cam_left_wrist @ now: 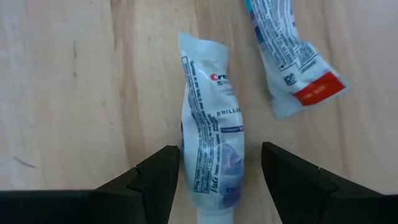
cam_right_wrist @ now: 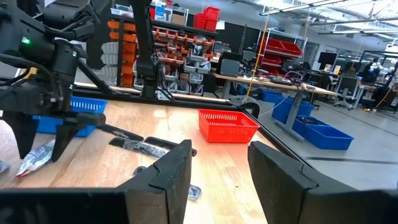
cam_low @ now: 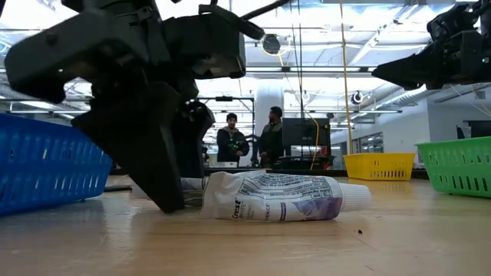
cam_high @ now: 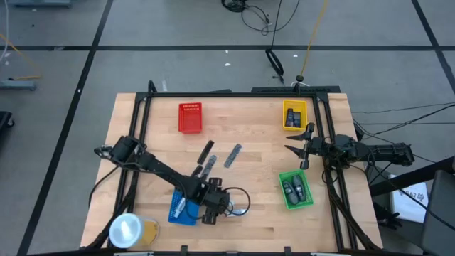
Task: Pick & Place Travel size toiletries
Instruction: Put the left white purple toothpaste into the blue basket
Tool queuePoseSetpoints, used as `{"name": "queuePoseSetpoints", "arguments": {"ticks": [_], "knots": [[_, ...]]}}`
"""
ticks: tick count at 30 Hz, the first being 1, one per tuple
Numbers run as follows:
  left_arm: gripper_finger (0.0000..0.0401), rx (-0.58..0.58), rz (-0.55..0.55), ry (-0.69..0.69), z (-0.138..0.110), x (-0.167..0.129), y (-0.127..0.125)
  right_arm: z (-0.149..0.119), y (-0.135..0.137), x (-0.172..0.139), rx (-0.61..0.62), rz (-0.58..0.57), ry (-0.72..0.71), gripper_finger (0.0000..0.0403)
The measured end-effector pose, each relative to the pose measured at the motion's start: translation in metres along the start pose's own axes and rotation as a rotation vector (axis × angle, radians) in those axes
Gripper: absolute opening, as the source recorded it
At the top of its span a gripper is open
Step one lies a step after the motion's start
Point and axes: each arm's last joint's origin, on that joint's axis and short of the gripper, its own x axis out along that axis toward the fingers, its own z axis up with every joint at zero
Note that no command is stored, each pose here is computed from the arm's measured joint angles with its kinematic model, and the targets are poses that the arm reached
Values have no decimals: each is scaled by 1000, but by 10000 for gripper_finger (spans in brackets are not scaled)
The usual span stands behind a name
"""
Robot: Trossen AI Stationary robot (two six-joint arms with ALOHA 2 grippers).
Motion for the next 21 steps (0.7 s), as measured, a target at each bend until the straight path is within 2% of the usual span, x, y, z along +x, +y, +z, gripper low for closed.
{"name": "queuePoseSetpoints", "arguments": {"ticks": [21], "knots": [[230,-23,-3,-17,4,1,10,0,0,0,0,0,0,151]]}}
